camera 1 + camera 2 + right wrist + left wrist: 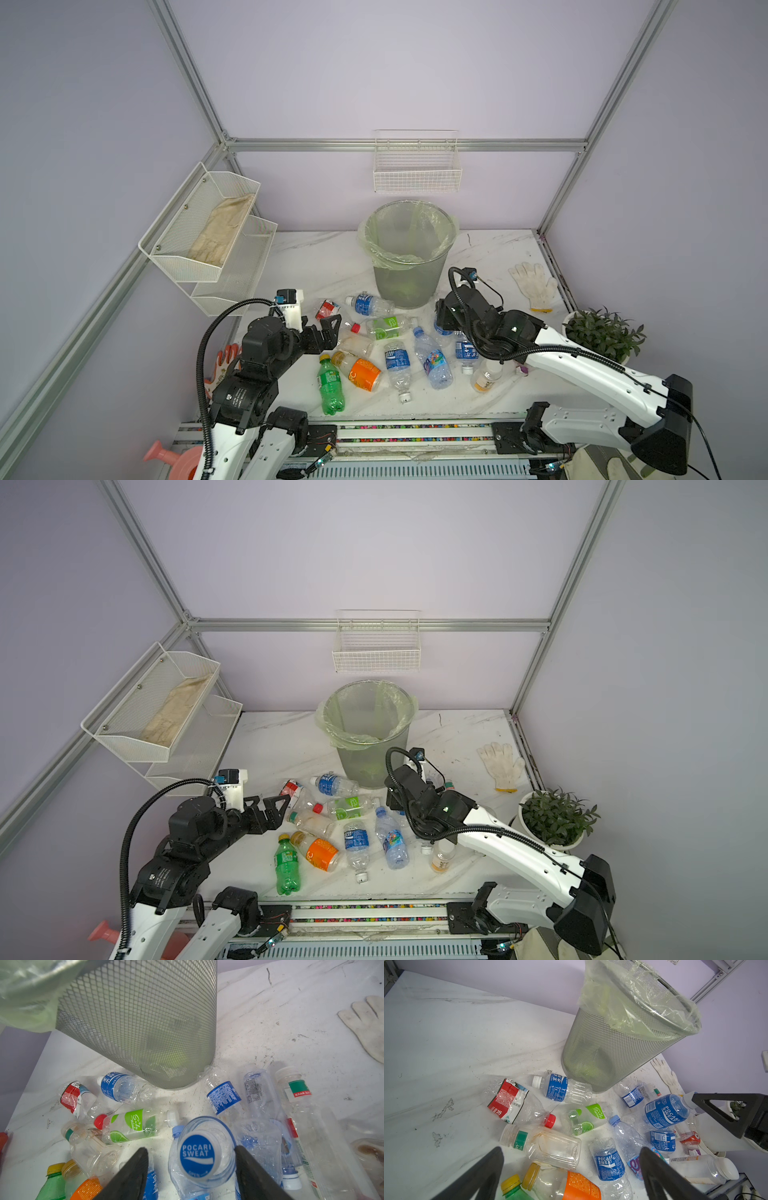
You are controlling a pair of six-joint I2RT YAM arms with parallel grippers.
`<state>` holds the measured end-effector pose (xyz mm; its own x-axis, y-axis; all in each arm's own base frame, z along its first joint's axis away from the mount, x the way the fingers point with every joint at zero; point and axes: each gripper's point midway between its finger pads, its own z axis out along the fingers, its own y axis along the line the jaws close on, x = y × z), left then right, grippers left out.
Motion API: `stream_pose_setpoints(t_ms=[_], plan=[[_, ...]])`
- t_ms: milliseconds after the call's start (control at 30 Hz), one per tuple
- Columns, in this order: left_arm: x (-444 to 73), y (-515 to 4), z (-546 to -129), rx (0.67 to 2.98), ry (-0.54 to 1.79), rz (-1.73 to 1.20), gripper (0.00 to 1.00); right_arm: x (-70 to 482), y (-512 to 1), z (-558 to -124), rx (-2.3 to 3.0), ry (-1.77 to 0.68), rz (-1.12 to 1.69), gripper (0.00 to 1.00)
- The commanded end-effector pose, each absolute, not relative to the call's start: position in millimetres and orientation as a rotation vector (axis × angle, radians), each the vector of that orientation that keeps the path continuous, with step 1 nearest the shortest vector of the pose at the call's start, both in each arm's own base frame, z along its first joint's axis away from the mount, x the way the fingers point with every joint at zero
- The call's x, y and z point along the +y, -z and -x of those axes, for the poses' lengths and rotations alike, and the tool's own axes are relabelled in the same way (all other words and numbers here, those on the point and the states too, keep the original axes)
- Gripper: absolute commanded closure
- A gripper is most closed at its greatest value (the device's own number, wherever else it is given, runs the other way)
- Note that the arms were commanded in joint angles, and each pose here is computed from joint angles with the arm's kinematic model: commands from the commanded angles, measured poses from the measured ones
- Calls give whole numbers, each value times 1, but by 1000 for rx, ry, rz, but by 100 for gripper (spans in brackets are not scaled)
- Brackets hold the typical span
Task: Throw the plastic bottles in the bin
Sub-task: 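Lower the right gripper onto a blue-labelled water bottle and close it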
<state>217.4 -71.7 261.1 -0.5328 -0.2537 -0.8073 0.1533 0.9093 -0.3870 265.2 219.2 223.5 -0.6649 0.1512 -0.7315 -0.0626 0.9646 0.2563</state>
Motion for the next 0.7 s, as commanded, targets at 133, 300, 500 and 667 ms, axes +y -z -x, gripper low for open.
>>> stream_pose_setpoints(t_ms=[133, 300, 500, 667], plan=[[-74, -249, -219, 2086, 519, 70, 0, 219, -214, -270, 2281, -291, -93, 47], [-74, -248, -219, 2090, 519, 72, 0, 216, -213, -270, 2285, -266, -98, 60], [-75, -248, -218, 2091, 522, 68, 0, 214, -220, -264, 2300, -273, -91, 75], [-75, -247, -218, 2092, 521, 66, 0, 207, -237, -258, 2272, -287, -98, 77]])
